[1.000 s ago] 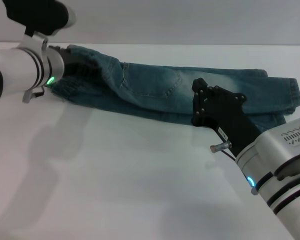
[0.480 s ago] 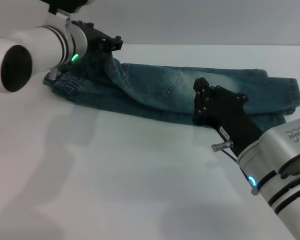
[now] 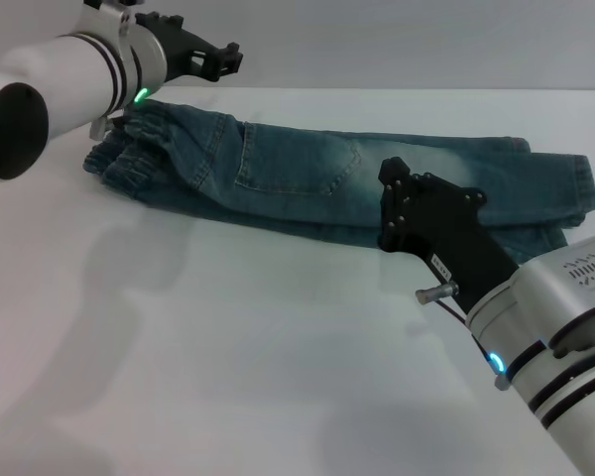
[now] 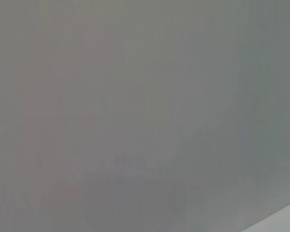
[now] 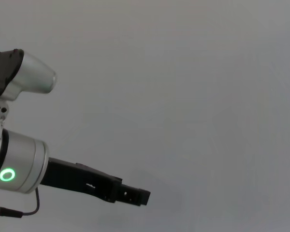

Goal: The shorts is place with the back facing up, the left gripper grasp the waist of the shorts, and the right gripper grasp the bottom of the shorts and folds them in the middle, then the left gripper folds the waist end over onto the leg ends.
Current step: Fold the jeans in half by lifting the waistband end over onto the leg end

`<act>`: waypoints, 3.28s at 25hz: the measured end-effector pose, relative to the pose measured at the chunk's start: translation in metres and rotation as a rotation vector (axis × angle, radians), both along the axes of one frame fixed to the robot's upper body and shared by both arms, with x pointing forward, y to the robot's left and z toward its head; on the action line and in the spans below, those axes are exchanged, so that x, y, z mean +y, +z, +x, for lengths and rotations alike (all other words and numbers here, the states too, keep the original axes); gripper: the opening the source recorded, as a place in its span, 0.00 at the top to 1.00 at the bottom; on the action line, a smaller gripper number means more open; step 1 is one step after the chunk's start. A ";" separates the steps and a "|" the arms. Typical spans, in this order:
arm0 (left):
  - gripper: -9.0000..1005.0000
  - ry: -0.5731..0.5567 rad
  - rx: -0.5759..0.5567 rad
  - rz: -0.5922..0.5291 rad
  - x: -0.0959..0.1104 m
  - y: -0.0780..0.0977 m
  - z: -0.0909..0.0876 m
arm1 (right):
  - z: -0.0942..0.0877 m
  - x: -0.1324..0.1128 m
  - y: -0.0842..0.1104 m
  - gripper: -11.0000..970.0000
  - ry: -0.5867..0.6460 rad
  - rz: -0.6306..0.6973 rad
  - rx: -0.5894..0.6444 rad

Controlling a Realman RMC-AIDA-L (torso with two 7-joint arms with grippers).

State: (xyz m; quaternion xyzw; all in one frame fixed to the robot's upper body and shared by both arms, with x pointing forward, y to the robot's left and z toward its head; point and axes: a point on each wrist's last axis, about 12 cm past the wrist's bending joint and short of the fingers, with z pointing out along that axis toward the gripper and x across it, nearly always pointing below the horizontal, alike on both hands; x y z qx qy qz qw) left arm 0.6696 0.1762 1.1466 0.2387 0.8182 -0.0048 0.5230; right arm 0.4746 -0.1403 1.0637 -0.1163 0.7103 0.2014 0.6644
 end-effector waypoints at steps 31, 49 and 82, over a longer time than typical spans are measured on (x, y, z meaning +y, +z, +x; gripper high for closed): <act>0.26 0.237 0.324 0.065 0.094 -0.022 -0.043 | 0.002 0.003 0.000 0.99 0.032 -0.018 0.007; 0.28 0.182 0.339 0.103 0.072 -0.032 -0.026 | 0.003 0.003 0.000 0.99 0.031 -0.017 0.017; 0.32 0.170 0.391 0.117 0.064 -0.040 -0.019 | 0.005 0.003 0.001 0.99 0.034 -0.021 0.016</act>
